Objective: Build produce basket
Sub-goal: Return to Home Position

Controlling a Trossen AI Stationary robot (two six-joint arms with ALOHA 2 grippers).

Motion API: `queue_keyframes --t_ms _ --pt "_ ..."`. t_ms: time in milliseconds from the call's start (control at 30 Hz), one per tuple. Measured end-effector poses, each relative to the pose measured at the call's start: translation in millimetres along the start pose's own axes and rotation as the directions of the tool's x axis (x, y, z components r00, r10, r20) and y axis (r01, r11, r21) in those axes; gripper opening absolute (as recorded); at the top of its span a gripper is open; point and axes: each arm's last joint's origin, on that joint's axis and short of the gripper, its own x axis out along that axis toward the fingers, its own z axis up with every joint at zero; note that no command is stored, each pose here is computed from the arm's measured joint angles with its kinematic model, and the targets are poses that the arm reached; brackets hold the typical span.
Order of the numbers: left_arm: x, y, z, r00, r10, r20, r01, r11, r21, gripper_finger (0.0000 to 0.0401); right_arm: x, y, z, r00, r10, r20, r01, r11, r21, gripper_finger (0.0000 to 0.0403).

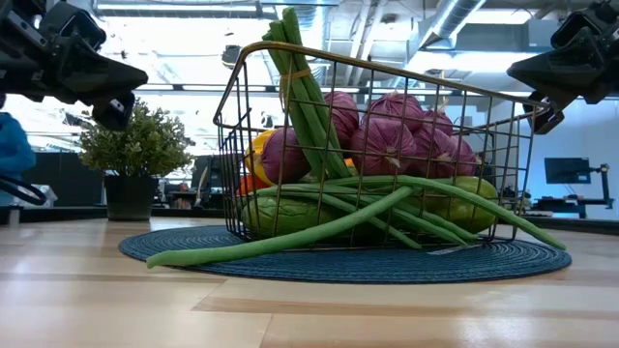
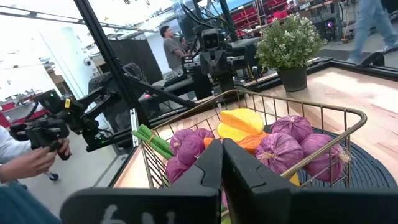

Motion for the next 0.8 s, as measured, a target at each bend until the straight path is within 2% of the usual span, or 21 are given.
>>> queue_keyframes --t_ms 300,800 --pt "-0.1 -1.6 -1.4 0.998 -0.06 -0.024 0.06 0.998 0.003 0.0 0.0 0.0 0.0 1.0 0.0 0.0 0.0 1.0 0.0 0.0027" --pt "-0.1 -1.5 -1.5 0.998 -0.056 -0.025 0.056 0.998 0.003 0.0 0.0 0.0 -0.1 1.0 0.0 0.0 0.0 1.0 0.0 0.0027"
